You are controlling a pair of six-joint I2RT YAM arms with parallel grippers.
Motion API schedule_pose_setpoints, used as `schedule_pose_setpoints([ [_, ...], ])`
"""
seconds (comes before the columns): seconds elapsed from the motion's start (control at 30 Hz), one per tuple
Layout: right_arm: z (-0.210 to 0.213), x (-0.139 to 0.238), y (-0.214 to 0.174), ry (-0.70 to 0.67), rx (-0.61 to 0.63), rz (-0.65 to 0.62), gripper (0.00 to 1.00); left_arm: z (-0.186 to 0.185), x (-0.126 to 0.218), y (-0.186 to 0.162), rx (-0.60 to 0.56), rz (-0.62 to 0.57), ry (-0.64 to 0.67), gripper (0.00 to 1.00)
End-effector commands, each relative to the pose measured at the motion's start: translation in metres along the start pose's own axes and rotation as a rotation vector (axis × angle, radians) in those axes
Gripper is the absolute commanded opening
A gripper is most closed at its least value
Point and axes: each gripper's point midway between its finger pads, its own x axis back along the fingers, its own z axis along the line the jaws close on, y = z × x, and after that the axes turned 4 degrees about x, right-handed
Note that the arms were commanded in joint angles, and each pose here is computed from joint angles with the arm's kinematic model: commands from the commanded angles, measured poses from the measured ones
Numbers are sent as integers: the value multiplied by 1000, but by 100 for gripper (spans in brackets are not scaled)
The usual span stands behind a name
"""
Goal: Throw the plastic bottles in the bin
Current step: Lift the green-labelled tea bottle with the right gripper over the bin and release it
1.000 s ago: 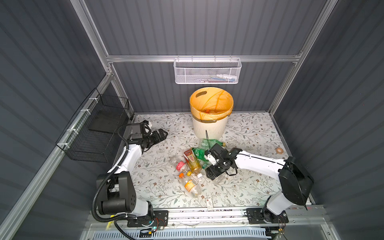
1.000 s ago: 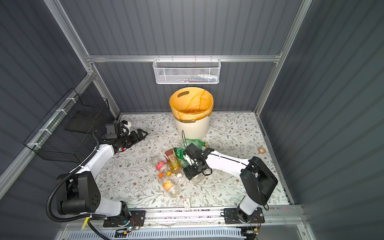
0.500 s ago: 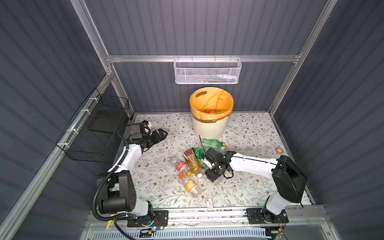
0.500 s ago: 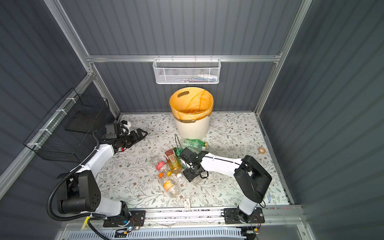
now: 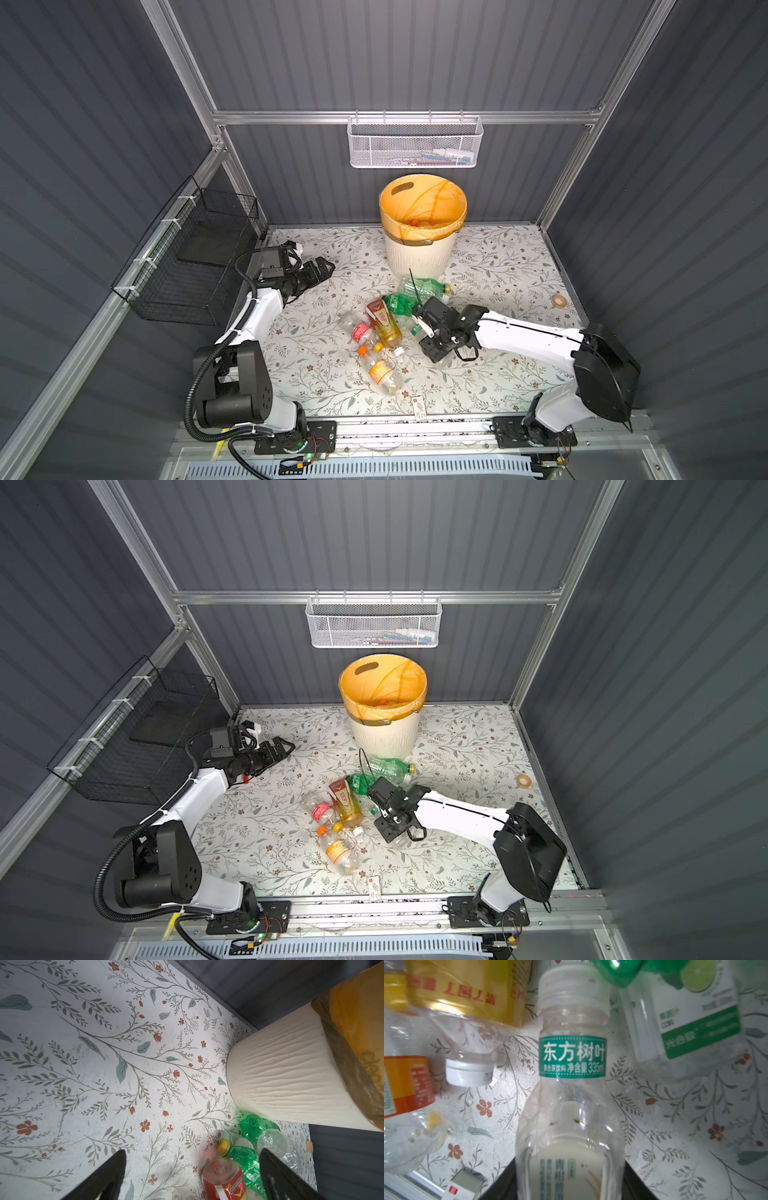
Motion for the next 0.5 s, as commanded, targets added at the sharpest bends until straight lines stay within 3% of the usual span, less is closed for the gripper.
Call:
schedule_pose_setpoints([
  [0.0, -16, 22, -18, -46, -103, -19, 56, 0, -1, -3, 20, 2, -21, 100],
  [0.23, -56, 46, -42, -57, -410, -146, 55, -4, -4, -3, 40, 16, -55, 100],
  [0.47, -130, 59, -74, -60, -925, -395, 55, -5, -5, -8, 73, 31, -69, 99],
])
